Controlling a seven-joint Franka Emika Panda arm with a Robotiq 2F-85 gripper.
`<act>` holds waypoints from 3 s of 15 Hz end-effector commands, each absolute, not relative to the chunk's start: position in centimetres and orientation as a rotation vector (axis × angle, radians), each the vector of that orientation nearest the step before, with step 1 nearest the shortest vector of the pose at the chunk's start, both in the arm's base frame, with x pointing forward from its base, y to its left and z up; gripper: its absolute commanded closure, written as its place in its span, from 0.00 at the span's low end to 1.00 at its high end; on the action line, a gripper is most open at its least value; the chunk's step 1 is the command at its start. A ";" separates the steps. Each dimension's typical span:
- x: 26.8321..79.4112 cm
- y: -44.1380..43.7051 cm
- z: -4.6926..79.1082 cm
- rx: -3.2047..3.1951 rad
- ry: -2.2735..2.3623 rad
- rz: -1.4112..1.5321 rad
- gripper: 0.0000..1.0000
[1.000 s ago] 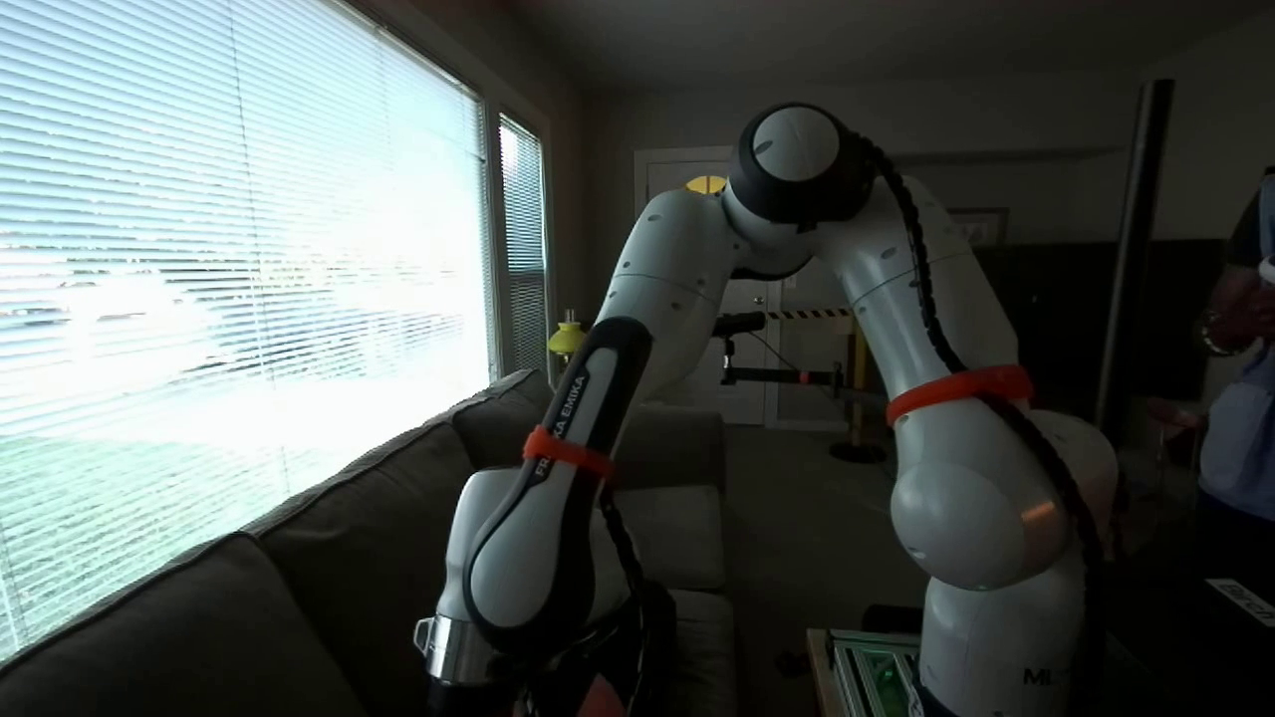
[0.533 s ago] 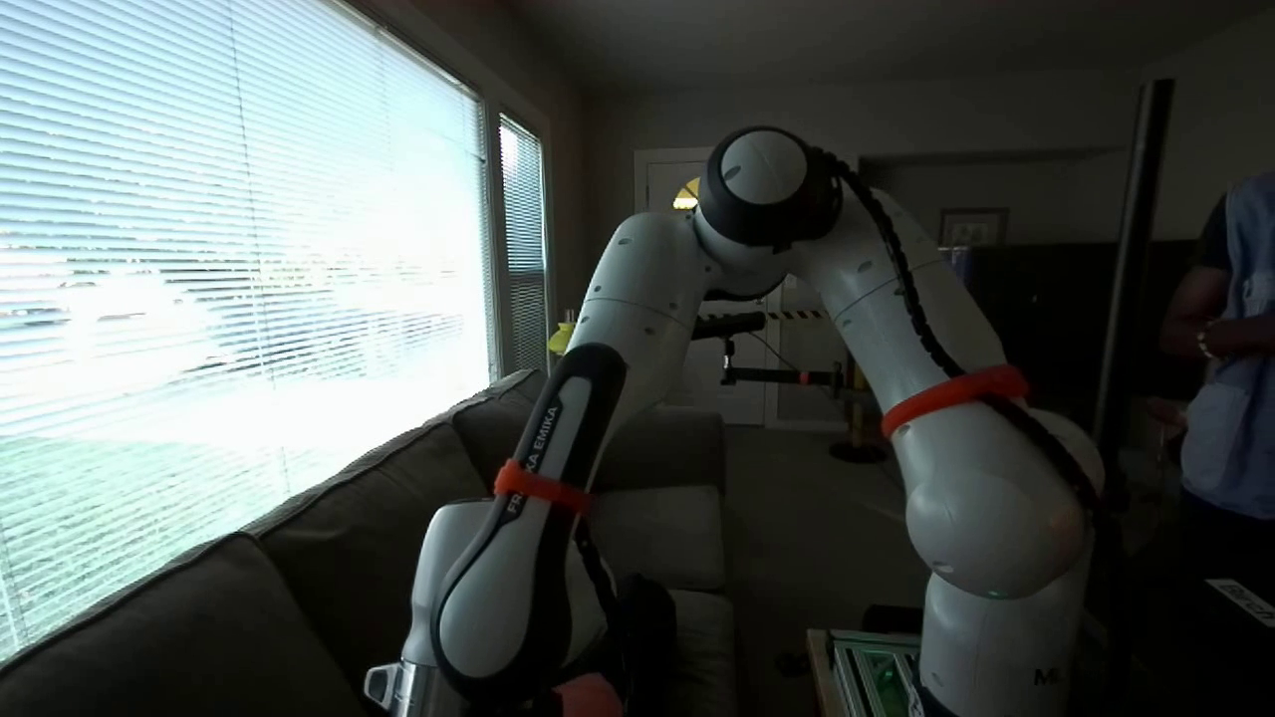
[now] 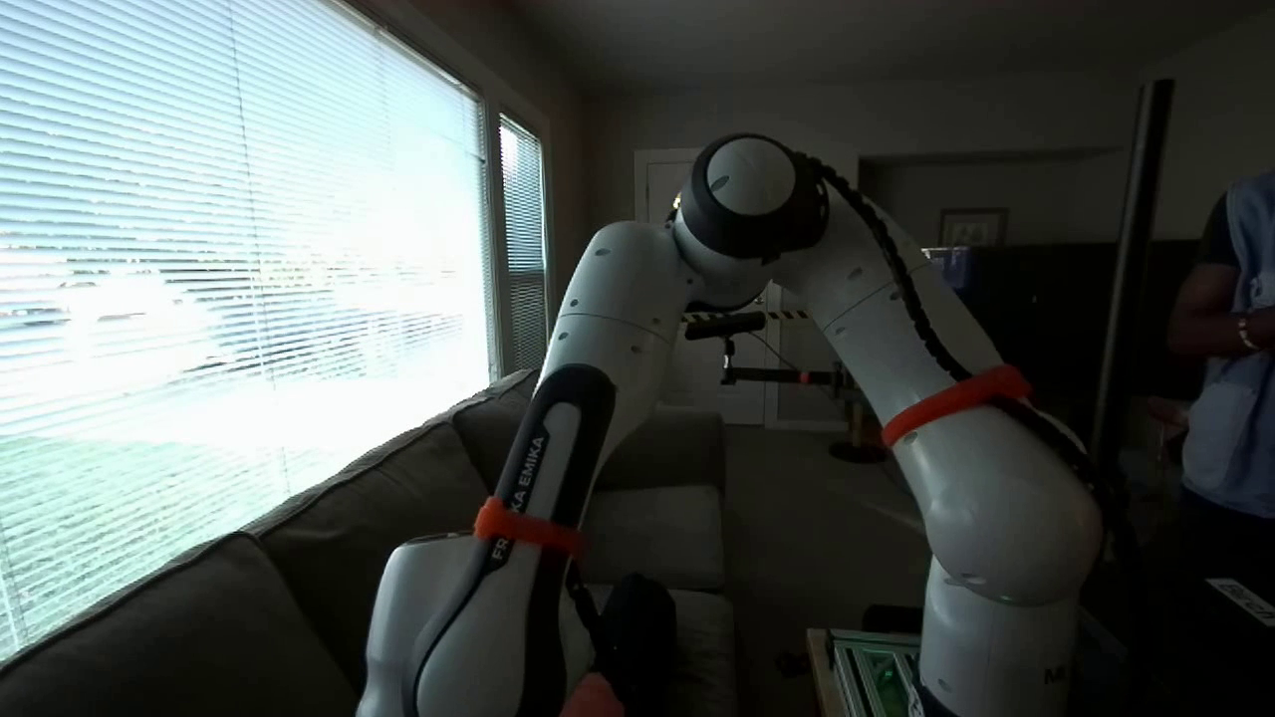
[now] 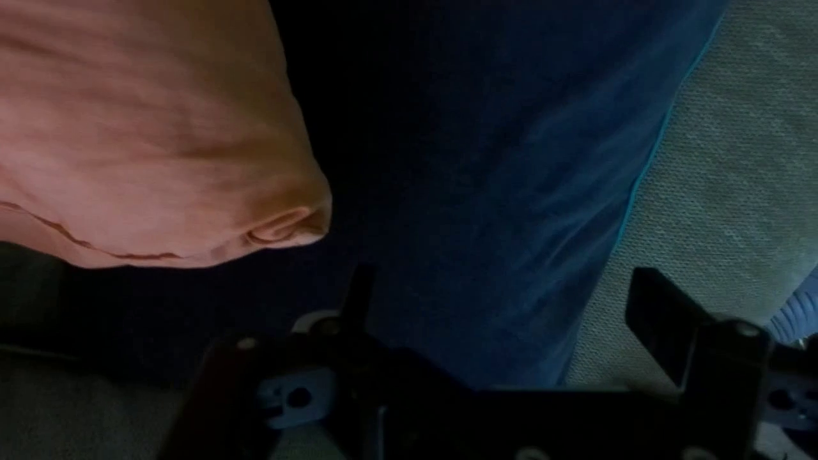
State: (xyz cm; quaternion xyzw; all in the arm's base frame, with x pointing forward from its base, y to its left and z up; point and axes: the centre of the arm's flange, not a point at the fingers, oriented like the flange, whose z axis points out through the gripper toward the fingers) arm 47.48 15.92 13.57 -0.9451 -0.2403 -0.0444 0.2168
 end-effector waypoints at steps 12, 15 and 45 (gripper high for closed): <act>47.5 23.1 13.4 -2.688 -0.886 -0.121 0.00; 47.7 23.4 13.2 -2.725 -0.877 -0.127 0.00; 38.8 32.4 5.2 -3.084 -0.780 -0.155 0.47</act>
